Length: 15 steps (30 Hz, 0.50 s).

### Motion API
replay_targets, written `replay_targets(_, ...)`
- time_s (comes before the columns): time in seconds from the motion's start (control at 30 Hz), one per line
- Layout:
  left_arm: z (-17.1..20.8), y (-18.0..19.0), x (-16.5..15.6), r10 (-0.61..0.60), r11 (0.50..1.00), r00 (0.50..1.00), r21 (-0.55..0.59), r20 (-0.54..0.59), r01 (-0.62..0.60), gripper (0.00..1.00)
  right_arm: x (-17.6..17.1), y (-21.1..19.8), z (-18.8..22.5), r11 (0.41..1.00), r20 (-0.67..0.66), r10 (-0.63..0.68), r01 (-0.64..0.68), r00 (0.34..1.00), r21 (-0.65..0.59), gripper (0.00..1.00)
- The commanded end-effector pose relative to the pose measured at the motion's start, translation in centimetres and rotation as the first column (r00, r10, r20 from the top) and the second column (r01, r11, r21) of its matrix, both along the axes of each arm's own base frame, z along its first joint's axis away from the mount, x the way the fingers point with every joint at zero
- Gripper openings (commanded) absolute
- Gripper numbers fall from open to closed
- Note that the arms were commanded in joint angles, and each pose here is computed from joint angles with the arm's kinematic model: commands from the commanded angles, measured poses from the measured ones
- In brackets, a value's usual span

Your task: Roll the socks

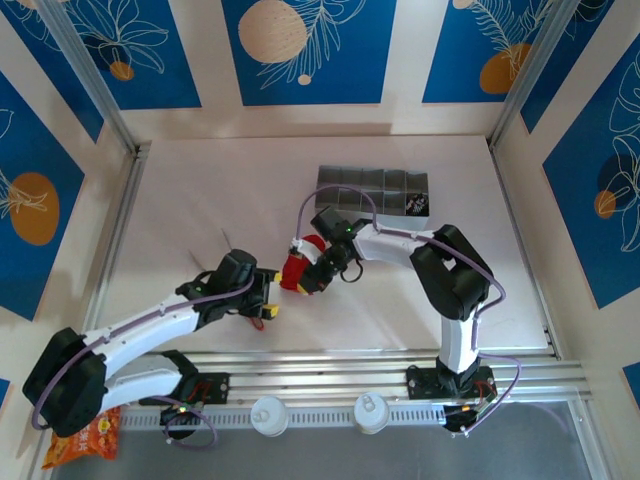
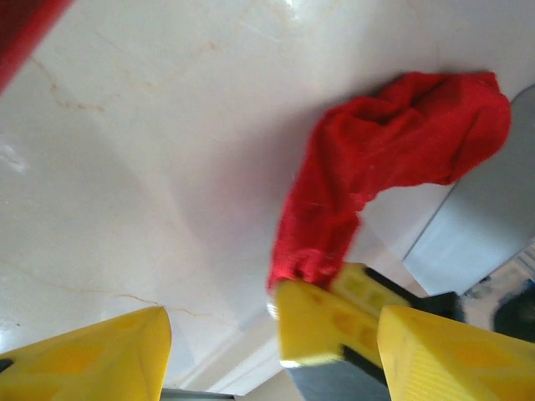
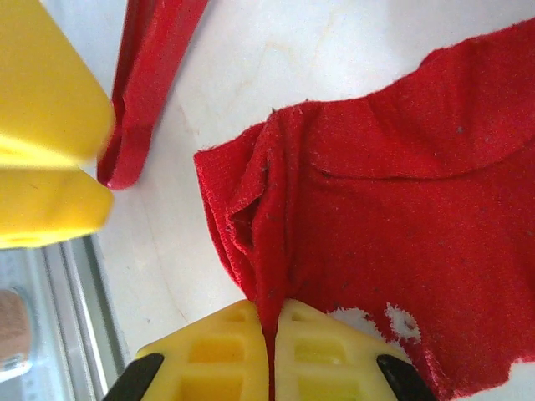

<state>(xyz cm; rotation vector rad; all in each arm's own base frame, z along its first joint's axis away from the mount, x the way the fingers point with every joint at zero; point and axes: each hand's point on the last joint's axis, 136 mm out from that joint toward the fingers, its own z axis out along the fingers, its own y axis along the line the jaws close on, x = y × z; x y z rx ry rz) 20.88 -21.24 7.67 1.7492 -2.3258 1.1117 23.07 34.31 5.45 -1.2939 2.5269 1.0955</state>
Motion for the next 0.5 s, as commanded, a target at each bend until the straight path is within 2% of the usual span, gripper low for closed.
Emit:
replay_targets(0.0,-1.2,-0.3,-0.2,-0.003,1.0,0.999,0.007,-0.035,0.004,0.62,-0.5,0.4,0.7,0.999,-0.16,-0.023,0.027,0.987,0.025,0.0)
replay_targets(0.17,-0.8,-1.5,1.6,-0.014,1.0,1.0,-0.006,0.014,0.014,0.58,0.3,0.4,-0.1,0.997,-0.262,-0.075,0.072,0.962,-0.019,0.0)
replay_targets(0.33,-0.7,-1.7,3.3,-0.002,1.0,0.998,0.012,0.07,0.001,0.59,0.5,0.0,-0.9,0.991,-0.365,-0.131,0.117,0.922,-0.061,0.0)
replay_targets(0.47,-0.5,-1.9,4.3,-0.006,1.0,0.995,0.025,0.104,0.004,0.6,0.2,-0.1,-0.9,0.991,-0.389,-0.137,0.127,0.911,-0.052,0.0)
